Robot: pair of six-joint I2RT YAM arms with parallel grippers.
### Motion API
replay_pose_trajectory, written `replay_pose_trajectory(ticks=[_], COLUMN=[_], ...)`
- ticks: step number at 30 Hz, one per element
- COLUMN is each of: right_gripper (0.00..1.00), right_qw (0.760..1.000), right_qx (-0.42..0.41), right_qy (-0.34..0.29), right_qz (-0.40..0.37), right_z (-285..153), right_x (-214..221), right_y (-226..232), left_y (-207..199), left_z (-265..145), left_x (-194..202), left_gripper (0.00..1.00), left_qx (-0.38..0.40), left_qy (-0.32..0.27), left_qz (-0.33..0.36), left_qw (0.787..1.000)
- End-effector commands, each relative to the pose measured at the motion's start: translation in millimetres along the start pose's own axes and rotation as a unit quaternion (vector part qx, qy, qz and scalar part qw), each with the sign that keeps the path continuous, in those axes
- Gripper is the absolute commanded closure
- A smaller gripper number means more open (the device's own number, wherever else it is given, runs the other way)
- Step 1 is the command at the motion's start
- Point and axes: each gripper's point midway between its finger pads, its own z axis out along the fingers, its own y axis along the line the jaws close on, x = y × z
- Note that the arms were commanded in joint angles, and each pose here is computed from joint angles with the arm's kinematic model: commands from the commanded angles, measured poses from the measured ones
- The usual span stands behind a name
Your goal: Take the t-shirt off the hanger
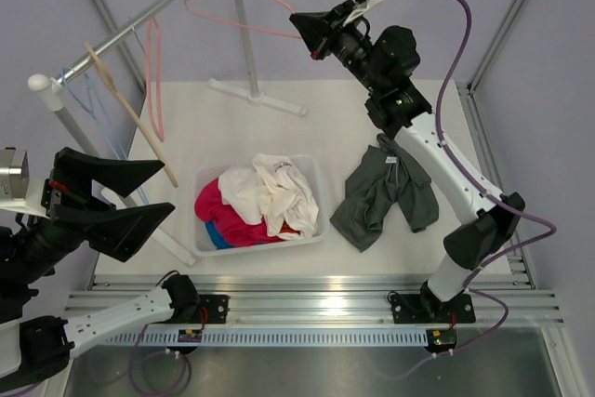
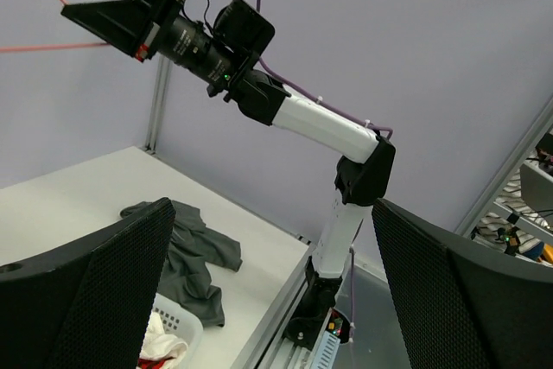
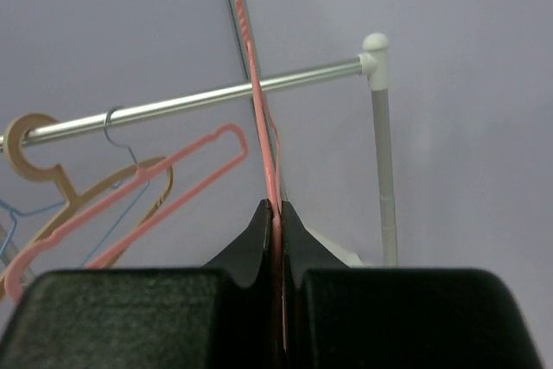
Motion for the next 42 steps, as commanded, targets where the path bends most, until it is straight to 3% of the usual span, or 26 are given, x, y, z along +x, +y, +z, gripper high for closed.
replay_pose_trajectory(ticks=[1, 14, 21, 23, 24, 25, 27, 29, 31, 32, 34, 36, 37, 38, 40, 41, 42], right_gripper=[1.0, 1.0, 0.98, 0.79, 0.62, 0.53, 0.33, 0.26, 0.11, 0.06, 0.0, 0.01, 0.01, 0.01, 0.01, 0.0, 0.0], right_qw=[0.997, 0.996, 0.998, 0.999, 0.999, 0.999, 1.0, 0.999, 0.997, 0.995, 0.992, 0.978, 0.97, 0.953, 0.931, 0.91, 0.902], right_qx=[-0.025, -0.062, -0.042, -0.02, -0.009, -0.002, 0.011, 0.037, 0.068, 0.089, 0.12, 0.191, 0.234, 0.272, 0.331, 0.361, 0.381], right_qy=[-0.074, -0.044, -0.003, 0.001, 0.015, 0.019, 0.014, 0.013, 0.011, 0.037, 0.031, 0.082, 0.07, 0.131, 0.153, 0.202, 0.198], right_qz=[0.015, 0.056, 0.05, 0.039, 0.03, 0.025, 0.001, -0.011, -0.017, -0.016, -0.013, 0.009, 0.008, 0.022, 0.026, 0.036, 0.038], right_z=[22.0, 79.6, 79.7, 75.8, 70.9, 67.0, 49.6, 35.8, 9.5, -5.9, -34.6, -70.8, -92.8, -120.3, -158.6, -185.9, -202.7], right_x=[-30.7, 58.1, 101.0, 96.4, 105.4, 107.7, 86.1, 75.4, 56.5, 69.7, 36.2, 56.3, 37.6, 70.8, 70.8, 101.5, 97.8], right_y=[8.8, -10.0, -24.7, -31.3, -36.2, -37.7, -35.9, -43.4, -49.1, -61.4, -63.2, -82.8, -88.4, -97.1, -104.7, -110.2, -110.9], left_y=[7.3, 20.7, 36.1, 41.0, 43.3, 45.4, 48.3, 49.5, 56.4, 59.1, 69.1, 74.4, 79.8, 83.9, 91.5, 92.2, 86.7], left_z=[-3.6, -8.5, 0.1, 1.5, 3.7, 4.2, 6.3, 8.6, 13.2, 15.4, 26.5, 35.9, 46.8, 51.9, 69.8, 75.2, 81.7], left_x=[-7.1, 12.2, 29.4, 32.3, 35.3, 36.3, 38.1, 36.7, 37.8, 39.7, 54.3, 69.3, 86.9, 94.9, 121.9, 132.1, 144.6], left_gripper=[0.01, 0.01, 0.01, 0.01, 0.01, 0.01, 0.01, 0.01, 0.01, 0.01, 0.01, 0.01, 0.01, 0.01, 0.01, 0.01, 0.01], left_qx=[-0.014, -0.035, -0.06, -0.07, -0.074, -0.078, -0.084, -0.087, -0.103, -0.108, -0.126, -0.131, -0.134, -0.139, -0.14, -0.135, -0.114], left_qy=[-0.026, -0.01, 0.005, 0.008, 0.011, 0.011, 0.011, 0.008, 0.008, 0.012, 0.034, 0.056, 0.08, 0.088, 0.107, 0.117, 0.133], left_qz=[0.019, 0.027, 0.047, 0.052, 0.054, 0.055, 0.056, 0.06, 0.068, 0.071, 0.076, 0.078, 0.08, 0.08, 0.072, 0.068, 0.06], left_qw=[0.999, 0.999, 0.997, 0.996, 0.996, 0.995, 0.995, 0.994, 0.992, 0.992, 0.989, 0.987, 0.984, 0.983, 0.982, 0.982, 0.983])
